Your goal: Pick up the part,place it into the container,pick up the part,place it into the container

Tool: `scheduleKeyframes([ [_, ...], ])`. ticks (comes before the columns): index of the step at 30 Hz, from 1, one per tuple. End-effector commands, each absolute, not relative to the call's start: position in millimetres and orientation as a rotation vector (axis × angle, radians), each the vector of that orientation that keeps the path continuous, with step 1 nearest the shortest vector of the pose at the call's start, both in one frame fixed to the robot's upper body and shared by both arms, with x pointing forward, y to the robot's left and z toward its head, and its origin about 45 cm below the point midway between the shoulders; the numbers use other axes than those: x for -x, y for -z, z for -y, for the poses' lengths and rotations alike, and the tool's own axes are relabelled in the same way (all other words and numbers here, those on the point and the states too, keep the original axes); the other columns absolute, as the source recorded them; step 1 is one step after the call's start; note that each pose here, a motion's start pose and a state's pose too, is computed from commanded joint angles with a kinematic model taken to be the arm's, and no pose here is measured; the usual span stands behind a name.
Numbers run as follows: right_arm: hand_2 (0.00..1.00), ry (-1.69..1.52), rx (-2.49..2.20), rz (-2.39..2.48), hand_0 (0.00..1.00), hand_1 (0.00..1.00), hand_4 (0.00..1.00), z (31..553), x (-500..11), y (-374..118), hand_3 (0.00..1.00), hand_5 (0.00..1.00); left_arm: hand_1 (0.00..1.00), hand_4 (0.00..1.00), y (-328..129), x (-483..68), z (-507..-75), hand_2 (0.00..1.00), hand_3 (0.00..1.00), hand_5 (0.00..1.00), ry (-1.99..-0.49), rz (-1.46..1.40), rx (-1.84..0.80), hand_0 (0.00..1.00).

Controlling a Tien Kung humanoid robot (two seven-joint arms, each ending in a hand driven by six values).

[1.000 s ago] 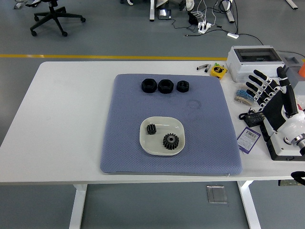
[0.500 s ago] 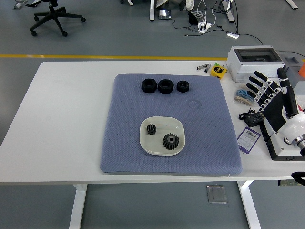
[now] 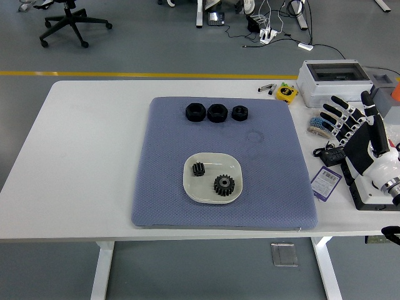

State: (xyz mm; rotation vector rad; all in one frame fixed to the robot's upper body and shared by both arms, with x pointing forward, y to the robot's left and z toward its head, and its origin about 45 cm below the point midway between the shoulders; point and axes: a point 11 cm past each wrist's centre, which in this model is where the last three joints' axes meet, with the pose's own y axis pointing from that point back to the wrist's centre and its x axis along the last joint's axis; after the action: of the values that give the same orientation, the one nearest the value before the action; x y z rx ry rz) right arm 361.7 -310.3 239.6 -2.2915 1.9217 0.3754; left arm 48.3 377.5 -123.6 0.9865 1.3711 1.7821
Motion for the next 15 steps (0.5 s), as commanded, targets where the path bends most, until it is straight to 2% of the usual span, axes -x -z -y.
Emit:
scheduleKeyframes([
  [15,0.812,-0.382,2.302,-1.923,0.938,0.827,0.998,309.3,-360.2,-236.7,0.870,0.876,0.939,0.591,123.8,-42.6,-379.3,0.915,0.630,0.709,-1.774,-1.371,-1.008,0.949],
])
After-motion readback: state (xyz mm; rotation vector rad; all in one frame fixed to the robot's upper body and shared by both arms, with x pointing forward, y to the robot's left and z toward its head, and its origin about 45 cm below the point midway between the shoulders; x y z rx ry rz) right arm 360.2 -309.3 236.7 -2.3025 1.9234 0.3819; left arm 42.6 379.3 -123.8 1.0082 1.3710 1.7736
